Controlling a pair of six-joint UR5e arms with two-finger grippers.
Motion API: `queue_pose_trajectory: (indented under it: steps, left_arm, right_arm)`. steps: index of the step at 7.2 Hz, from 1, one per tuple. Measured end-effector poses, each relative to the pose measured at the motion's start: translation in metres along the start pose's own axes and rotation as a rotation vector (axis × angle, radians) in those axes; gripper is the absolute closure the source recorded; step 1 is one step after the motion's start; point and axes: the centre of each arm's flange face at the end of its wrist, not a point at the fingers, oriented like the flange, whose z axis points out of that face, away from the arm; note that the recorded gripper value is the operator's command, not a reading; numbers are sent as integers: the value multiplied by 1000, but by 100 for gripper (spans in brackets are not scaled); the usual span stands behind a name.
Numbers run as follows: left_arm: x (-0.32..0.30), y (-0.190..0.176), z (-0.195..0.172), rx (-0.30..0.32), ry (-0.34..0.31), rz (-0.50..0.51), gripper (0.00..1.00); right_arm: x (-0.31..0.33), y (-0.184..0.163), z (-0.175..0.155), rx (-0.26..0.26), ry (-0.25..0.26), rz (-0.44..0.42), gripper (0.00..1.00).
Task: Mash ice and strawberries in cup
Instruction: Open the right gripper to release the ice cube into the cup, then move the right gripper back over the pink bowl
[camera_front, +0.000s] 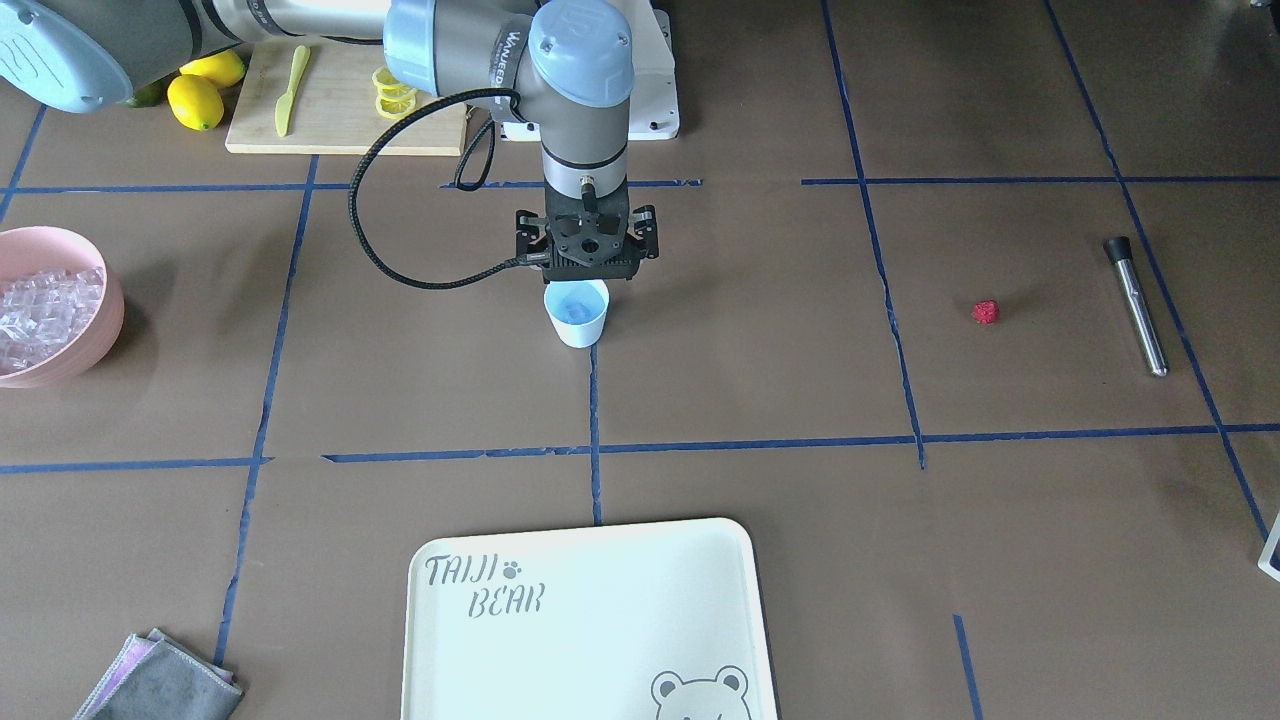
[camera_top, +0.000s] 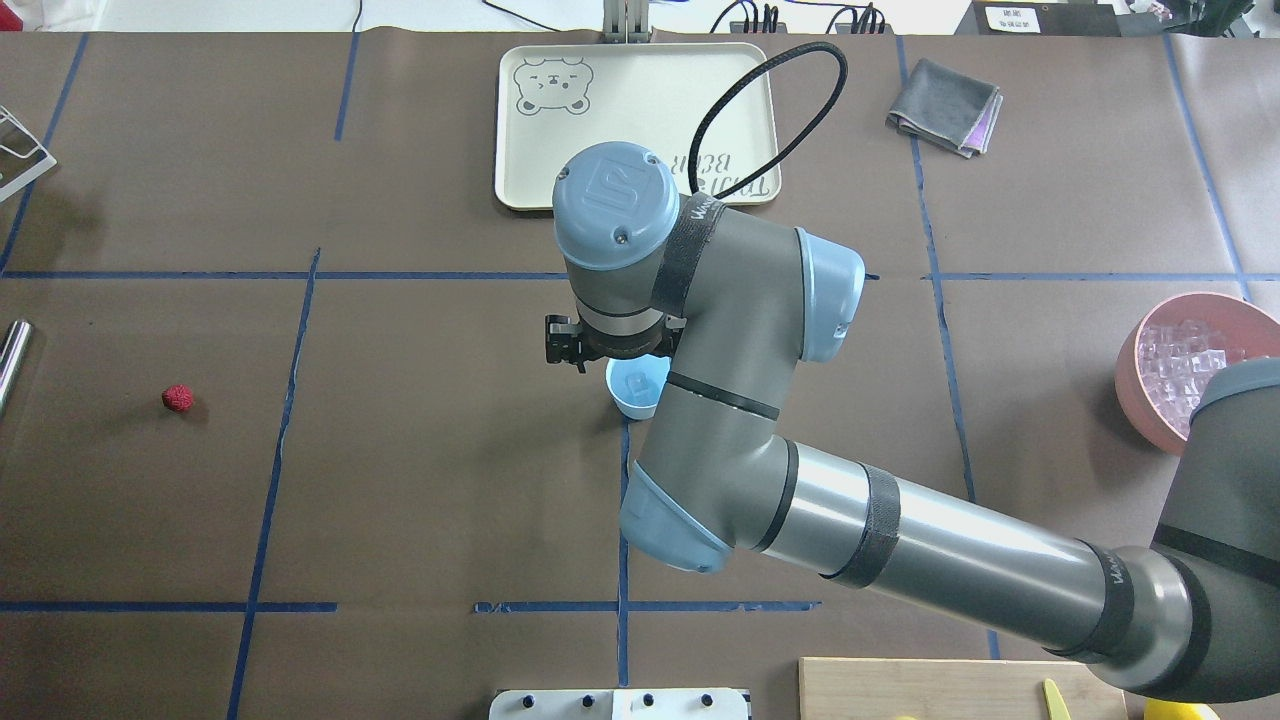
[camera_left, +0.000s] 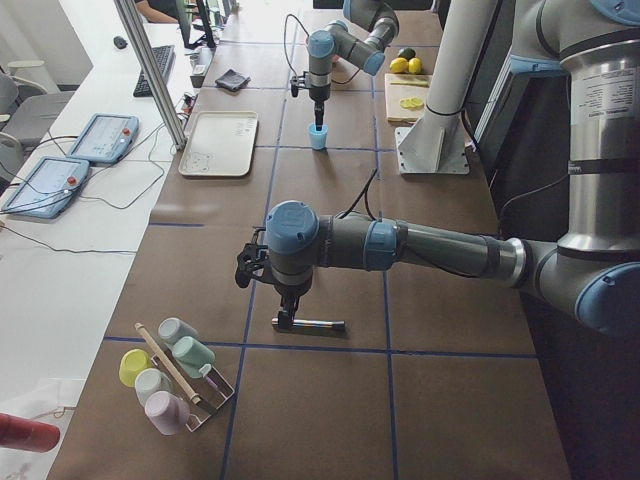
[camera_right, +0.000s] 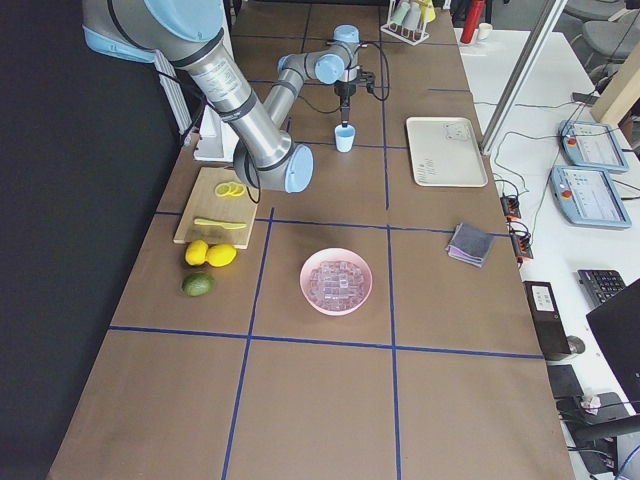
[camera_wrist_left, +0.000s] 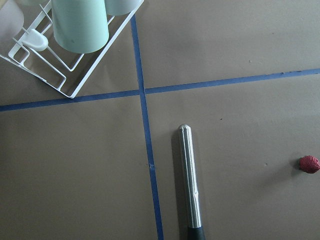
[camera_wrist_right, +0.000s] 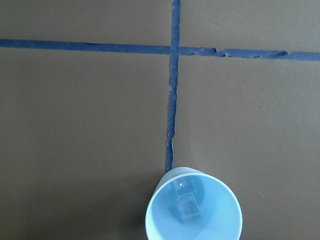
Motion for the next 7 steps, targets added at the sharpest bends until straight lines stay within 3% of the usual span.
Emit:
queue_pose_trajectory:
  steps: [3, 5, 7]
  left_arm:
    - [0, 0, 0, 1, 0, 1, 0]
    - [1, 0, -1, 2, 0, 2, 0]
    - [2, 0, -2, 5, -1, 4, 0]
  right_arm:
    - [71, -30, -13, 33, 5, 46, 1]
    - [162, -39, -35, 46, -6, 53, 1]
    - [270, -30, -62, 46, -11, 3, 1]
